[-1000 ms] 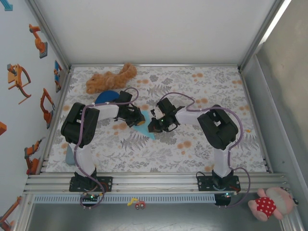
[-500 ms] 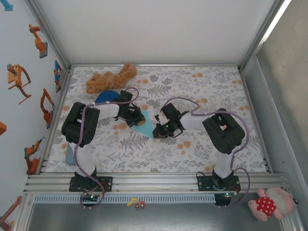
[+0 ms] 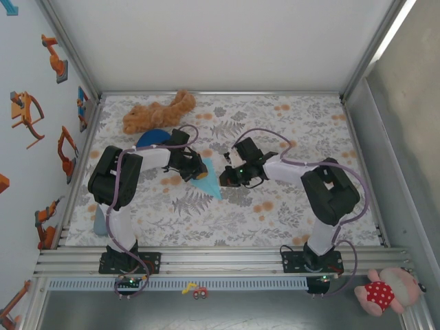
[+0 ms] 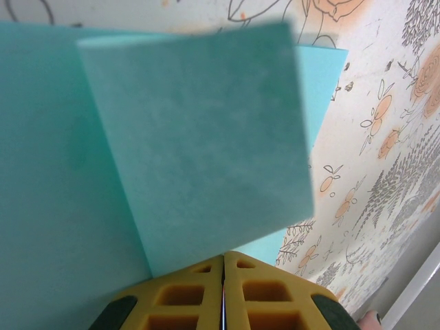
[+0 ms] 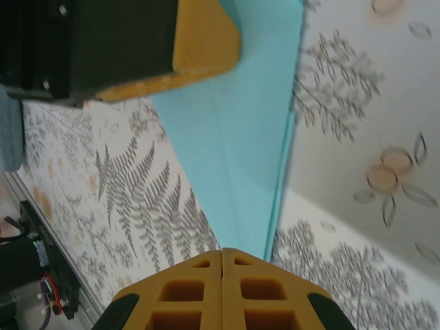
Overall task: Fold a paper plane with a square sheet of paper (pick it up from the middle)
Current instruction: Fourth fold the wing at the center of the table.
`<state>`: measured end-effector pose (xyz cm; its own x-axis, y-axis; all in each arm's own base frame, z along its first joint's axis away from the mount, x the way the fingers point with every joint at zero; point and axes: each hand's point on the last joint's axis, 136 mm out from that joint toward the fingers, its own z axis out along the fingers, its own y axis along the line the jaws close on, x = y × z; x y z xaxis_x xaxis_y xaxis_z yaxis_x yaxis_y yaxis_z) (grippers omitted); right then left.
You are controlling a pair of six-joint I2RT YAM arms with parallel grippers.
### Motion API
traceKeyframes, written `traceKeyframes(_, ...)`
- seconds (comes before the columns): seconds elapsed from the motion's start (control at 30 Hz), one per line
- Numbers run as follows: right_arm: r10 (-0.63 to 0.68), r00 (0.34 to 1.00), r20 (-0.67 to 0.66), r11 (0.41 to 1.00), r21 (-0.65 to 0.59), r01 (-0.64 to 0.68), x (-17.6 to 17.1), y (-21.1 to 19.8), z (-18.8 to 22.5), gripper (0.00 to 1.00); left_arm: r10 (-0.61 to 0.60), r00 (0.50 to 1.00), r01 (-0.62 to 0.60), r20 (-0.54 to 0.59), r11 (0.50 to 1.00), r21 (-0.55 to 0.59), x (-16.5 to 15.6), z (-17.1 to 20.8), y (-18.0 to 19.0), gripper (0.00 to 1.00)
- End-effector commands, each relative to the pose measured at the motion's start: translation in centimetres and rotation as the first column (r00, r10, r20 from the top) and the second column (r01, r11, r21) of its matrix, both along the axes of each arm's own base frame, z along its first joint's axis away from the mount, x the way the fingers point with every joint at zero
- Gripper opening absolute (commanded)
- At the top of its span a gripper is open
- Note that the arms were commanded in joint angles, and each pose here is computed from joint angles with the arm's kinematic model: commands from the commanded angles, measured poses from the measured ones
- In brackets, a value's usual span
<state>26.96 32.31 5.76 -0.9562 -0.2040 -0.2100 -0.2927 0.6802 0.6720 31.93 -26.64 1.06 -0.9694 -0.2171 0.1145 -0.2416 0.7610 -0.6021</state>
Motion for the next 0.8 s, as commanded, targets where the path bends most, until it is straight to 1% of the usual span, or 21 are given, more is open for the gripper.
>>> traceKeyframes(0.0, -0.002, 1.0, 0.01, 1.0, 0.029, 0.002, 1.2, 1.7, -0.2, 0.02, 0.024, 0.994, -0.011, -0.105, 0.992, 0.125, -2.1, -3.6, 1.9, 0.1)
traceKeyframes(0.13, 0.015, 1.0, -0.003, 0.999, 0.031, -0.015, 1.4, 2.5, -1.1, 0.02, 0.022, 0.995, -0.011, -0.097, 0.993, 0.119, -2.0, -3.3, 1.7, 0.1)
traceKeyframes(0.27, 0.031, 0.999, -0.028, 1.0, 0.001, -0.031, 0.9, 2.4, -2.5, 0.02, 0.013, 0.996, -0.004, -0.088, 0.995, 0.1, -1.8, -2.9, 1.3, 0.1)
traceKeyframes(0.4, 0.024, 0.998, -0.055, 0.998, -0.056, -0.028, 0.5, 1.7, -4.3, 0.01, -0.015, 0.998, 0.019, -0.062, 0.997, 0.074, -1.5, -2.0, 0.7, 0.1)
traceKeyframes(0.47, 0.002, 0.997, -0.081, 0.992, -0.124, -0.012, 0.2, 0.7, -5.7, 0.0, -0.029, 0.999, 0.031, -0.039, 0.998, 0.056, -1.1, -1.2, 0.4, 0.1)
traceKeyframes(0.53, -0.018, 0.995, -0.102, 0.984, -0.181, -0.001, -0.2, -0.3, -6.8, 0.0, -0.047, 0.999, 0.047, 0.003, 0.998, 0.034, -0.7, -0.1, -0.1, 0.1)
traceKeyframes(0.63, -0.03, 0.992, -0.122, 0.971, -0.241, 0.0, -0.8, -1.5, -7.8, 0.0, -0.081, 0.99, 0.083, 0.113, 0.996, -0.011, -0.1, 2.3, -1.1, 0.11)
traceKeyframes(0.7, -0.032, 0.992, -0.122, 0.966, -0.259, -0.001, -1.0, -1.9, -8.0, 0.0, -0.099, 0.979, 0.108, 0.18, 0.993, -0.041, -0.1, 3.5, -1.8, 0.11)
traceKeyframes(0.77, -0.033, 0.992, -0.123, 0.963, -0.27, -0.001, -1.1, -2.2, -8.1, 0.0, -0.107, 0.971, 0.122, 0.214, 0.991, -0.056, -0.4, 3.8, -2.1, 0.11)
